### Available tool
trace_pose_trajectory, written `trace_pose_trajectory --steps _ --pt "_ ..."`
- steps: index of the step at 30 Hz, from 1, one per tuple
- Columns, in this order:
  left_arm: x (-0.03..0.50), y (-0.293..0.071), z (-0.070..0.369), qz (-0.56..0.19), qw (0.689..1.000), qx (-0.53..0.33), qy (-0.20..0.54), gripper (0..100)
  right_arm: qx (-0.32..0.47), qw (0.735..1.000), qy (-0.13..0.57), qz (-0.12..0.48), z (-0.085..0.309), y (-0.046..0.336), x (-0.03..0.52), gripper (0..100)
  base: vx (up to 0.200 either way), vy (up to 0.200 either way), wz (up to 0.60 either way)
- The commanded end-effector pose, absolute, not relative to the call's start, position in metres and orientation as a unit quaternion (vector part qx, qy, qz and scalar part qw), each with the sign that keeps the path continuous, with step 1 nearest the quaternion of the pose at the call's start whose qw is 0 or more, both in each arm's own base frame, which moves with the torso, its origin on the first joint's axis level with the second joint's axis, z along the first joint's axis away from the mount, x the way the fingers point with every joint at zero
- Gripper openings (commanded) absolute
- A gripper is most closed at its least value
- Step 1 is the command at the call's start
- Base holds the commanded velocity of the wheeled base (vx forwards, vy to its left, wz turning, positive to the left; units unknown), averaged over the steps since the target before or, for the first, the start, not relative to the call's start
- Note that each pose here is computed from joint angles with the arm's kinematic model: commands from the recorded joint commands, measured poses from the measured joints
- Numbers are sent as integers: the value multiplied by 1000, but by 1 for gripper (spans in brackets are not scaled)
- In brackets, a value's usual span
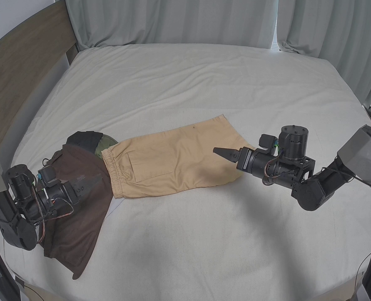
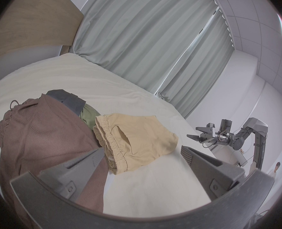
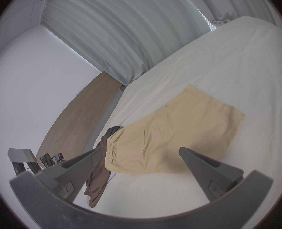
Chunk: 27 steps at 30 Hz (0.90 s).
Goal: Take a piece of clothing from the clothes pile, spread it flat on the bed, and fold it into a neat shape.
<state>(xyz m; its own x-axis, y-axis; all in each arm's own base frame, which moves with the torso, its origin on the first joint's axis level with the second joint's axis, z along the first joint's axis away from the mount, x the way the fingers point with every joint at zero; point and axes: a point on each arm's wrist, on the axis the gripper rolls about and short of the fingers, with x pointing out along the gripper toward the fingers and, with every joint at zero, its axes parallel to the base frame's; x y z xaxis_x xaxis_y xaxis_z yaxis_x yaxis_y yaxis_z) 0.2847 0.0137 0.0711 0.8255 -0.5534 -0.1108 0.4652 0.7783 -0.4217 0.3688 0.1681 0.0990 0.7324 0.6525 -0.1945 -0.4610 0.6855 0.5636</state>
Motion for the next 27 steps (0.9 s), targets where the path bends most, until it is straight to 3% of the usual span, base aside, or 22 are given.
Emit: trace_pose_trajectory --steps 1,27 --pt "281 14 70 -271 937 -187 118 100 243 893 208 316 93 181 357 100 0 0 0" --pt "283 14 57 -271 939 -164 130 100 241 895 260 272 15 175 384 100 0 0 0"
